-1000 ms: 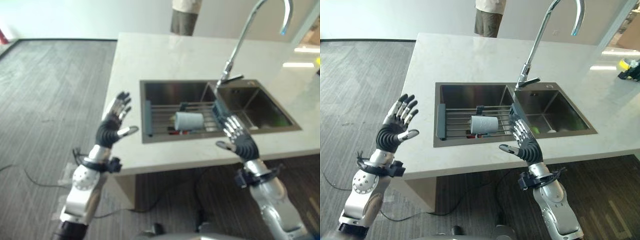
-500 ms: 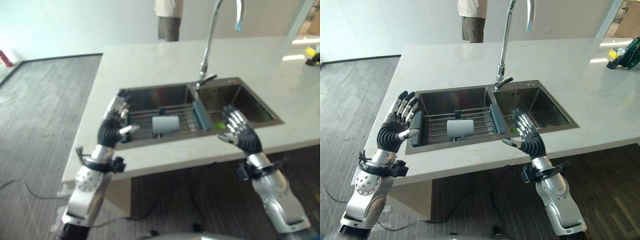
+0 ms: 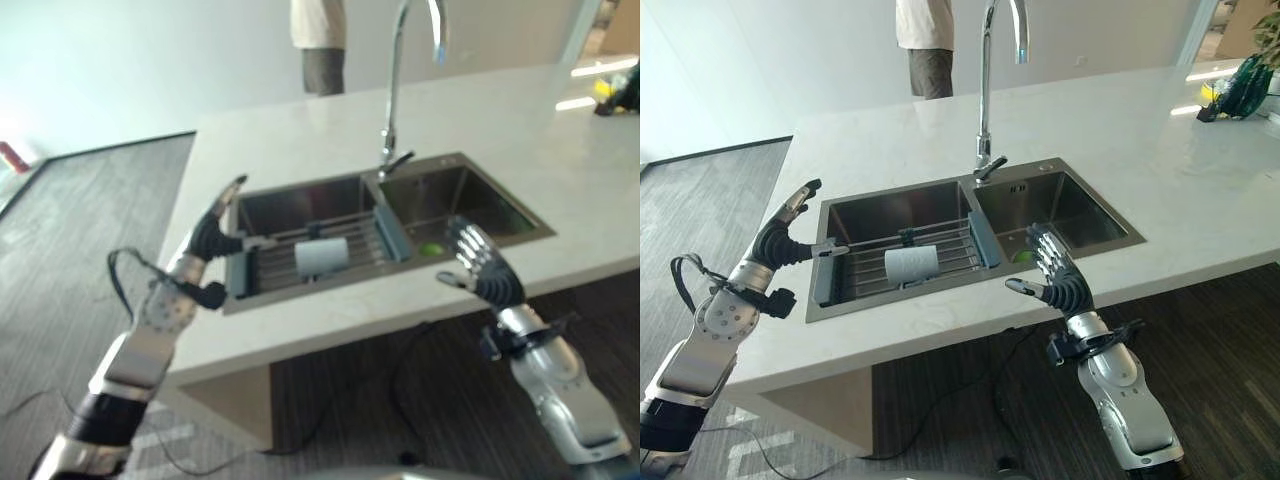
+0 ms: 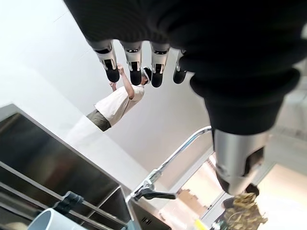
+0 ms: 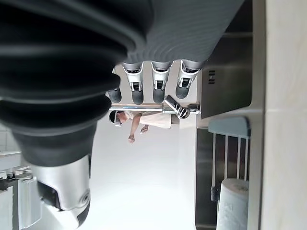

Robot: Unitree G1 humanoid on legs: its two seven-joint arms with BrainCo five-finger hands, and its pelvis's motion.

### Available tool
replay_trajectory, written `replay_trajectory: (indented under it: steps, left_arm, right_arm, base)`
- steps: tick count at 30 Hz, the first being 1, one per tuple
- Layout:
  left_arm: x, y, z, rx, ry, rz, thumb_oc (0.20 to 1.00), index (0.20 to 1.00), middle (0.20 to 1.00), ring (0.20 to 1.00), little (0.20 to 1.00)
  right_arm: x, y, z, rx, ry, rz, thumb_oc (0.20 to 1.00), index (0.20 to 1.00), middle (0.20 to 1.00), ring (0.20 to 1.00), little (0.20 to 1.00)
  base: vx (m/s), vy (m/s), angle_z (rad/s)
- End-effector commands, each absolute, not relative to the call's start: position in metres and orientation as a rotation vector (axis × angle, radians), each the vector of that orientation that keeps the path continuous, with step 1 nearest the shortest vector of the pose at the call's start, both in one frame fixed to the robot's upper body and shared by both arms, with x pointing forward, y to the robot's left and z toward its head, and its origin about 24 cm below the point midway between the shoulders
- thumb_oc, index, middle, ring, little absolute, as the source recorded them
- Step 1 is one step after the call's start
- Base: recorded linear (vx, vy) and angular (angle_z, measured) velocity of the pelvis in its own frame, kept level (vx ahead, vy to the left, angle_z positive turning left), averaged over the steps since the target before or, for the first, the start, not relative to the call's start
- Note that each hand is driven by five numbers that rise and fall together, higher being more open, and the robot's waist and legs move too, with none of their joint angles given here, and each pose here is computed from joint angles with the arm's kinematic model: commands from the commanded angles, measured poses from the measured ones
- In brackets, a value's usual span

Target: Place the dishes in the dishwasher.

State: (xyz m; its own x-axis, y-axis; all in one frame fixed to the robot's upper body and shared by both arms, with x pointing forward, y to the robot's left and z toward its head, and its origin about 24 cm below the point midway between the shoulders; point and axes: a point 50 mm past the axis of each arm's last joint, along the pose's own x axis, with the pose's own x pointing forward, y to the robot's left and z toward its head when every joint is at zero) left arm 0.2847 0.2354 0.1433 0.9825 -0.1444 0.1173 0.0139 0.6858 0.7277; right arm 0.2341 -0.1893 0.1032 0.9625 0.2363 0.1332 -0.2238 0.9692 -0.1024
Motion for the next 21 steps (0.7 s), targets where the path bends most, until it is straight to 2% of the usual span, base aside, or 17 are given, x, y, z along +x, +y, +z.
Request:
replay_trajectory:
  steps: [1, 7, 15, 21]
  left_arm:
    - [0.302, 0.245, 0.165, 0.898, -0.160, -0.082, 1.000, 1.000, 1.000, 1.000, 1.000]
    - [0.328, 0.275, 0.172, 1.028, 0.061, -0.084, 1.000, 1.000, 1.000, 1.000, 1.000]
    - [0.345, 0.300, 0.150, 1.164, 0.400, -0.159, 1.000, 1.000, 1.000, 1.000, 1.000]
    - [0.348, 0.301, 0.126, 1.179, 0.551, -0.205, 1.000, 1.000, 1.000, 1.000, 1.000]
  right_arm:
    - [0.249, -0.188, 0.142, -0.097, -0.310, 0.267, 1.000, 1.000, 1.000, 1.000, 1.000]
    - [0.251, -0.192, 0.141, -0.136, -0.273, 0.318, 1.000, 1.000, 1.000, 1.000, 1.000]
    - [0.253, -0.196, 0.144, -0.186, -0.252, 0.384, 1.000, 1.000, 1.000, 1.000, 1.000]
    - [0.252, -0.197, 0.141, -0.203, -0.238, 0.407, 1.000, 1.000, 1.000, 1.000, 1.000]
  base:
    - [0.02, 0.105, -0.16]
    - [0.03, 0.090, -0.19]
    - [0.04, 0.058, -0.17]
    - [0.04, 0.011, -0.18]
